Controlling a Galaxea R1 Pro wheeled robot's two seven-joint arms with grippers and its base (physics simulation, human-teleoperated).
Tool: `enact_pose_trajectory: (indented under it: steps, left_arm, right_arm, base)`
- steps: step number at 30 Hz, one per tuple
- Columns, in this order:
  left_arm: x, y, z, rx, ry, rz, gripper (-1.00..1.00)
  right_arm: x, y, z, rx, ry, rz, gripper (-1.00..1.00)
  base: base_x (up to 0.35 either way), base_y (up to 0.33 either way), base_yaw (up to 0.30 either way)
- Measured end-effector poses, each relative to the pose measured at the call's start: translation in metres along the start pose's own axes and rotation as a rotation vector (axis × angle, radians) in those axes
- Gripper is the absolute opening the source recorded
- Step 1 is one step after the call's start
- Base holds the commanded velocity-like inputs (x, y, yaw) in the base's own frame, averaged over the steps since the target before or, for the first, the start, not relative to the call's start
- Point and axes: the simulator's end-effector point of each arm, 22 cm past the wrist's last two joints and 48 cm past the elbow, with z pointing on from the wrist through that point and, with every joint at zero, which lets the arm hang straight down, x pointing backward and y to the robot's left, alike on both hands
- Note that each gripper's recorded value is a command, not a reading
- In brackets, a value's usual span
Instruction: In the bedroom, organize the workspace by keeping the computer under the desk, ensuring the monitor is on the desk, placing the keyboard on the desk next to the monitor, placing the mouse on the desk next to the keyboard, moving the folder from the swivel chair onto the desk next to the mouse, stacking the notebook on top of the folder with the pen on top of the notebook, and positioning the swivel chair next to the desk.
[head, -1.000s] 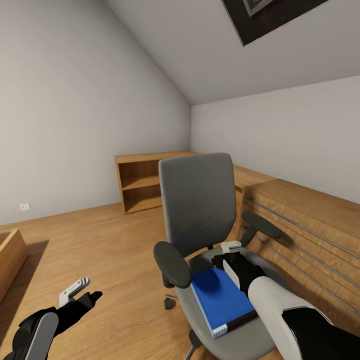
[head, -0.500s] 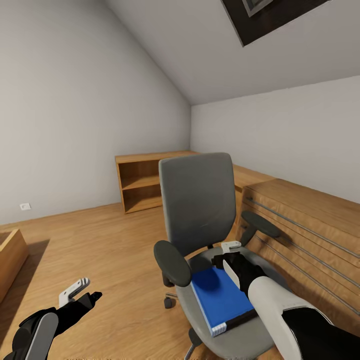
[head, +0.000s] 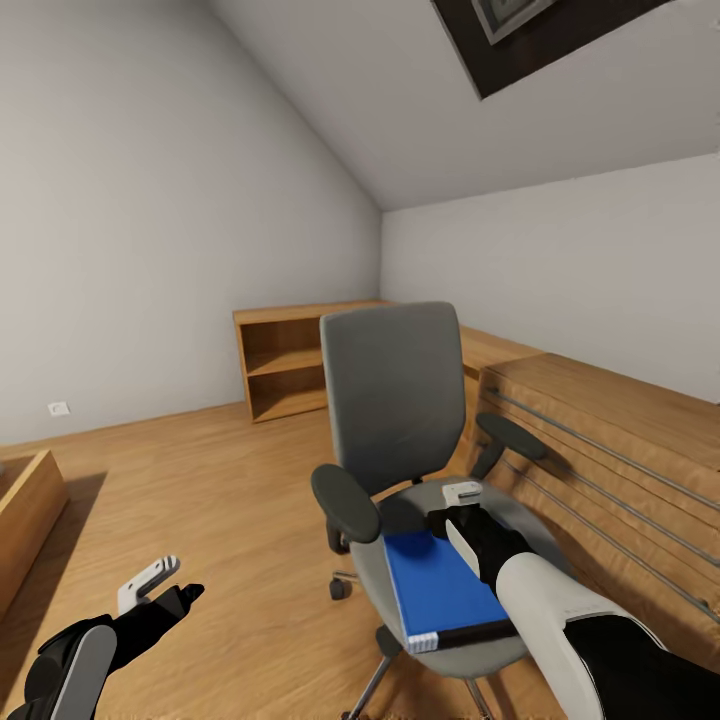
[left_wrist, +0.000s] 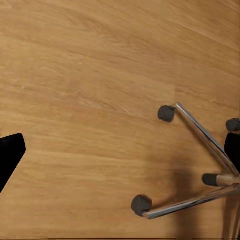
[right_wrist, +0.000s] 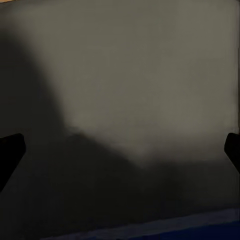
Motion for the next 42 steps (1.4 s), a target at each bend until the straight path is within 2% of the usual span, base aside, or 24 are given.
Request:
enact_pose_trajectory:
  steps: [23,42]
  left_arm:
    - [0.0002,-0.0002,0.0,0.001,0.001,0.0,1.0]
    - [0.001,0.0001,0.0004,0.001,0.003,-0.002,1.0]
  right_arm:
    - [-0.0002,0.0,-0.0001,0.0,0.0,0.0,1.0]
    - [-0.0005,0.0003,-0.0004,0.002,-0.001,0.0,1.0]
  base:
    - [-0.172,0.0,0.0]
    - [-0.016,0.0,0.0]
